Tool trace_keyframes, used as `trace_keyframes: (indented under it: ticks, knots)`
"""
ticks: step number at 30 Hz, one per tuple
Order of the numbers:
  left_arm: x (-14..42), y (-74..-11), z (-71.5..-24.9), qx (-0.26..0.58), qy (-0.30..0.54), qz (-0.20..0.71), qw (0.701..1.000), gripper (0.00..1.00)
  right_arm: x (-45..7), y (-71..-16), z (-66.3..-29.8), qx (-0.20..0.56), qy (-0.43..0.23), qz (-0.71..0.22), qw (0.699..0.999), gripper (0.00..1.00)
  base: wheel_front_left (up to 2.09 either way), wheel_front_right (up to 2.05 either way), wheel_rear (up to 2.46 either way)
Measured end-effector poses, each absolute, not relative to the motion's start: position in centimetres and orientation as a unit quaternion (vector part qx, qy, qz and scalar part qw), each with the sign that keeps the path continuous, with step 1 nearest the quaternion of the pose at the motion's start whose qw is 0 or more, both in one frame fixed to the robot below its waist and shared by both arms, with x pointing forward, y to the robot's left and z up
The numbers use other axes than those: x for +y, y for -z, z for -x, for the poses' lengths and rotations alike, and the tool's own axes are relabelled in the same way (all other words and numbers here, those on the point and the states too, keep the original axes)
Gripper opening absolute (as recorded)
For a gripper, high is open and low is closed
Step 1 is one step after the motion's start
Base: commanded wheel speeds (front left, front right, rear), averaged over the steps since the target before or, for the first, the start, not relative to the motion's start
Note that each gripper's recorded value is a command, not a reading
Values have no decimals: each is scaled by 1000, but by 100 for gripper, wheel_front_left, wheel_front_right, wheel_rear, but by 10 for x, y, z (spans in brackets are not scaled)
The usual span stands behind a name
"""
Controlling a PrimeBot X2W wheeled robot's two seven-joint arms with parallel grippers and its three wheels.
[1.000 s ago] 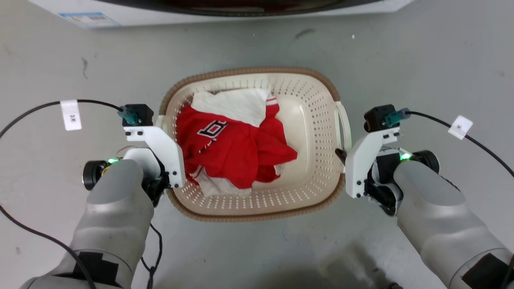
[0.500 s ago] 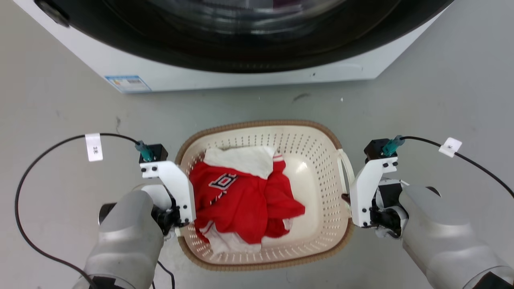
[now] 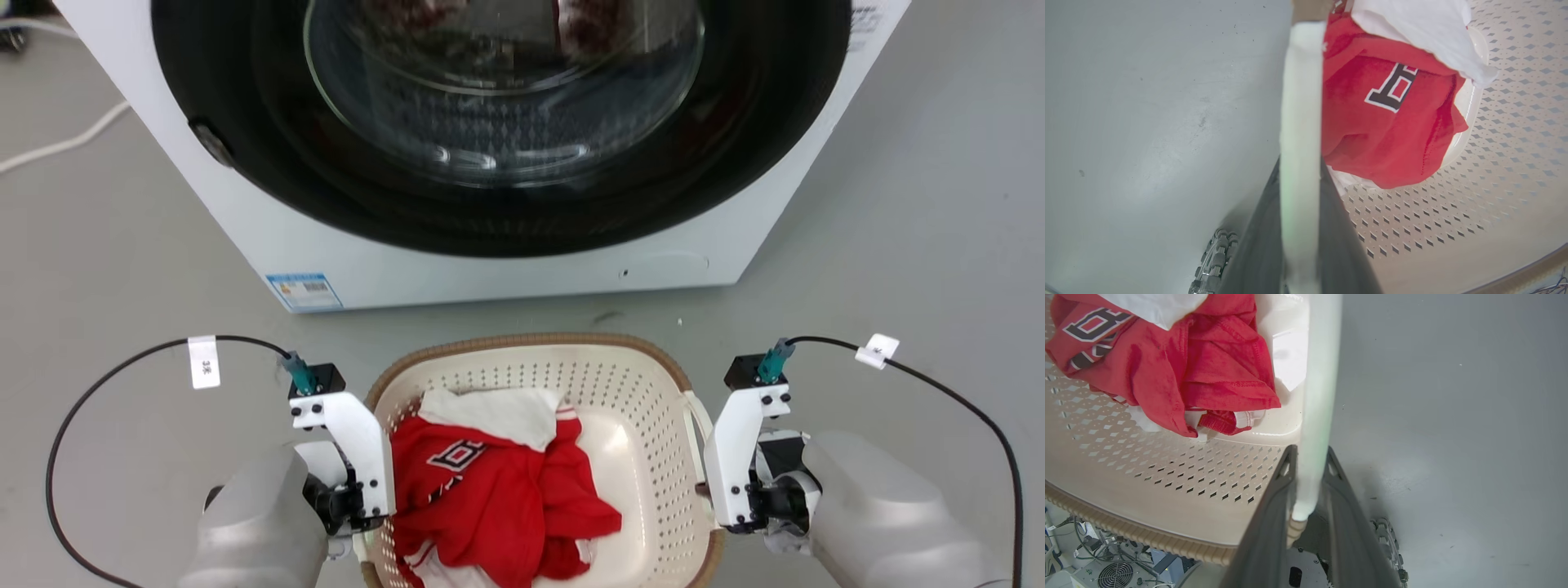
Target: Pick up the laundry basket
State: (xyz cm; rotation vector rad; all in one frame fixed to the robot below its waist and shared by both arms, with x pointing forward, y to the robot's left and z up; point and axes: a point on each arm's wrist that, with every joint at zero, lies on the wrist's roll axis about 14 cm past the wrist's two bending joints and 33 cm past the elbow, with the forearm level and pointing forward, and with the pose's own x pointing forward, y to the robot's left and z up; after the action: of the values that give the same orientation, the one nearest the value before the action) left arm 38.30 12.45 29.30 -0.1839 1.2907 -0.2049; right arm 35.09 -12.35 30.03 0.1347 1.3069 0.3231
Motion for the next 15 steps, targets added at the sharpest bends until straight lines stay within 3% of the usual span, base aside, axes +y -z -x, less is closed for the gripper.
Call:
trace_keyframes:
  ticks: [15]
  knots:
    - [122,-338,-358,576,108,84,806,0,-129,-345,-333,589,-137,-69,793,0,0,0,0]
